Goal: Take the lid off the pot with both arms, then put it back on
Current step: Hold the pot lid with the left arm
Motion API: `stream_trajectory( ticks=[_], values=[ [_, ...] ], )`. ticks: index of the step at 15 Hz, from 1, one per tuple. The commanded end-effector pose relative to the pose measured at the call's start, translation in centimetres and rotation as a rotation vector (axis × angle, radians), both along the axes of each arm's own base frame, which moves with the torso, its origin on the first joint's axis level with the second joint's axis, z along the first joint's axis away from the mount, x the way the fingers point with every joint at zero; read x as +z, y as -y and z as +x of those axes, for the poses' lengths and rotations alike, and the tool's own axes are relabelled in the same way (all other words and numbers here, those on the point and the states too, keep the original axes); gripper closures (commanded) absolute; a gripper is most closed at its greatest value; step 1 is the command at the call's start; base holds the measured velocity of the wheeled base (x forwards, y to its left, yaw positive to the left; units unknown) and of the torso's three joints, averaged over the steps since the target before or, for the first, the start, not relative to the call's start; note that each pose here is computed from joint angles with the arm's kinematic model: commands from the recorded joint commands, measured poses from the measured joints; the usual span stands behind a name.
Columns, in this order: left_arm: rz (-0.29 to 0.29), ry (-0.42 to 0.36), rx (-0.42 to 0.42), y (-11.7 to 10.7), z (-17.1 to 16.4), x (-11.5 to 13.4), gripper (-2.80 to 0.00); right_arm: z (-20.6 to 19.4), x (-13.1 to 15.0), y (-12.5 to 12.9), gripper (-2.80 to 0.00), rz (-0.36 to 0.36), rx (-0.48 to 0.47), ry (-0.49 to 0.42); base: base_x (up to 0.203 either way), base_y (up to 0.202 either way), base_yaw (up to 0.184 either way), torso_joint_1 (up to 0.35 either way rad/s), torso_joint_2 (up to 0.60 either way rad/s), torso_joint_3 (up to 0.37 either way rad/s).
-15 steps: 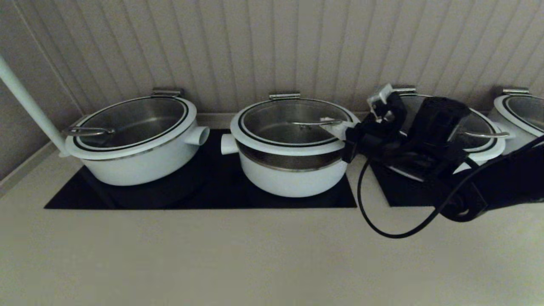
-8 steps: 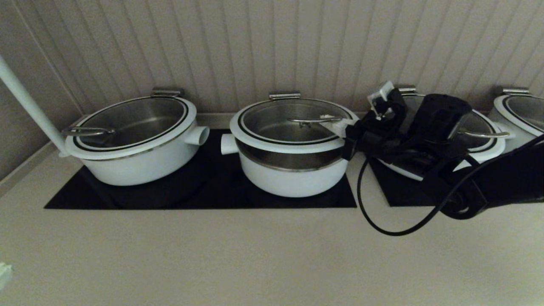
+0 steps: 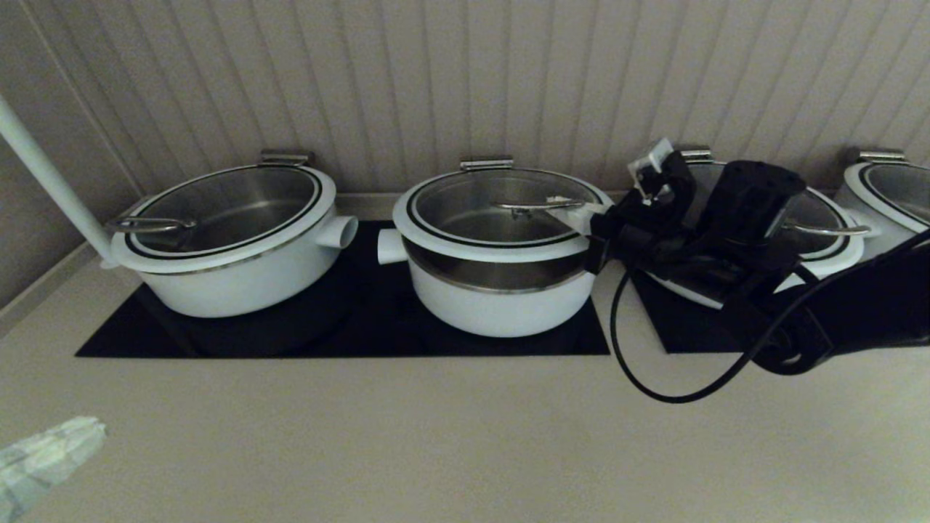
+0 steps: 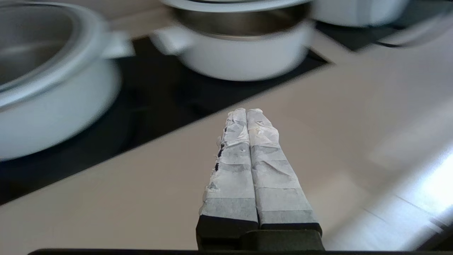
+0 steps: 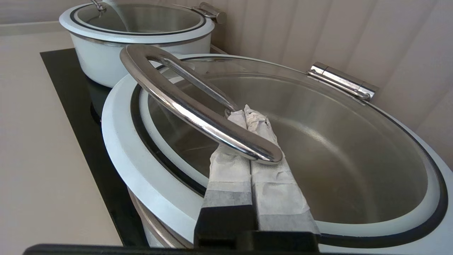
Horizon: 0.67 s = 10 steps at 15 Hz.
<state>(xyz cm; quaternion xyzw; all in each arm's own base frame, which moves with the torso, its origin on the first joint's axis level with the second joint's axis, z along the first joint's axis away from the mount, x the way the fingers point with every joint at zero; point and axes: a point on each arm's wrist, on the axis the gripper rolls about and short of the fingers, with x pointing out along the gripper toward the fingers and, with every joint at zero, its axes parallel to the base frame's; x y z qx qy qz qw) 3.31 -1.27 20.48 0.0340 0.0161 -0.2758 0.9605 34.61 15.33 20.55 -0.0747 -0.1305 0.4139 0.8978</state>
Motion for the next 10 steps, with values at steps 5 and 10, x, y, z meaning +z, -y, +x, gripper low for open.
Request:
stream_trajectory(
  ticks=[5,10],
  values=[
    [0.097,-0.12,-0.217,2.4,6.5,-0.5,0.0,0.4,-0.1,-0.2,0.0,0.002,0.005,0.007,0.0,0.0,0.0,0.0,0.0,0.0],
    [0.168,-0.099,-0.288,6.6,13.1,-1.1,0.0,1.4,-0.1,-0.6,0.0,0.006,0.005,0.017,0.0,0.0,0.0,0.0,0.0,0.0]
  ],
)
